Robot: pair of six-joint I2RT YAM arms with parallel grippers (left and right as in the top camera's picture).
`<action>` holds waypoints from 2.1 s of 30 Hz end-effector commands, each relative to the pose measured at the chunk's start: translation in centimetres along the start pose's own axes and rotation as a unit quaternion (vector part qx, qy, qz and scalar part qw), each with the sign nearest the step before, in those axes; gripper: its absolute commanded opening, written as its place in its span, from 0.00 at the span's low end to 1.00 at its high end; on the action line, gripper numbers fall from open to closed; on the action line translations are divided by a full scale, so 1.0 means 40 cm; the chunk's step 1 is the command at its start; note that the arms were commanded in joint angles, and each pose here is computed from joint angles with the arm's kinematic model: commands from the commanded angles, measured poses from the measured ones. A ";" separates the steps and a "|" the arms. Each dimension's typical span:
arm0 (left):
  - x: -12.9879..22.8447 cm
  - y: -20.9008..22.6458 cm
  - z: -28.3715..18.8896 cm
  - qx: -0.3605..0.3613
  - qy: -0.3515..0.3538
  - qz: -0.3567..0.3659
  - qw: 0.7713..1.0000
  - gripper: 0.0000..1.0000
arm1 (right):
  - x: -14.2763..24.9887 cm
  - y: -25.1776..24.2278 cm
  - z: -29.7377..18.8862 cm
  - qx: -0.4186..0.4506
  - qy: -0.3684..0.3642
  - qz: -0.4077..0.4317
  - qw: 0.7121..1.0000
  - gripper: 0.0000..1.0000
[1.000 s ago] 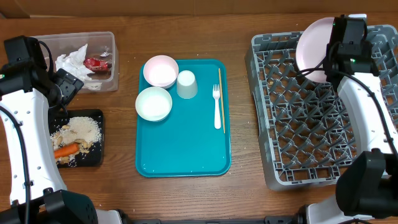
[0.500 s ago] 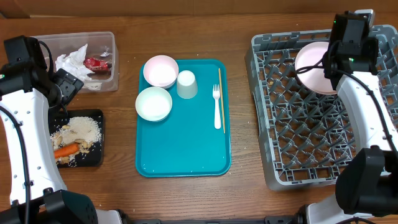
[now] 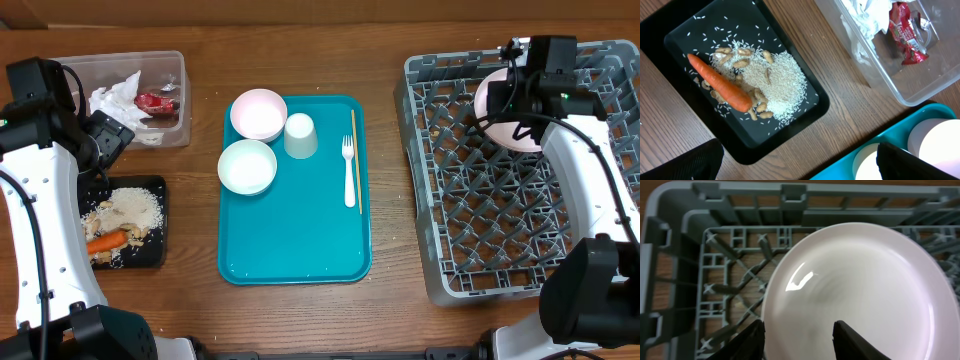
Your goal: Sort waste into correct bins and load items into the dishwasher rack
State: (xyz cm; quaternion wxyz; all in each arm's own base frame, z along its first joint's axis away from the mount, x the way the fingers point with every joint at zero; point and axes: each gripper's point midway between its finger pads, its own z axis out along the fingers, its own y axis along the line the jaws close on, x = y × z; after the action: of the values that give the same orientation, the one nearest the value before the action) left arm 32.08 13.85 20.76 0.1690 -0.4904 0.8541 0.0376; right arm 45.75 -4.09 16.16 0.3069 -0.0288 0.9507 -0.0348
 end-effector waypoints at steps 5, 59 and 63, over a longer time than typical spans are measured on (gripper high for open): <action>-0.018 0.000 -0.011 -0.001 -0.013 0.000 1.000 1.00 | 0.044 0.067 0.063 -0.074 0.041 0.007 0.996 0.47; -0.018 0.000 -0.011 -0.001 -0.013 0.000 1.000 1.00 | -0.152 0.050 -0.270 -0.369 -0.058 0.141 0.917 0.04; -0.018 0.000 -0.011 -0.001 -0.013 0.000 1.000 1.00 | -0.134 0.055 -0.233 -0.375 -0.055 0.143 0.914 0.04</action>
State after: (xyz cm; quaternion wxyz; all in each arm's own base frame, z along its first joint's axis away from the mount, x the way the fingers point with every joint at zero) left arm 32.07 13.84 20.76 0.1688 -0.4904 0.8541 0.0377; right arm 44.72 -1.61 26.83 0.3232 0.0077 0.8768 0.3560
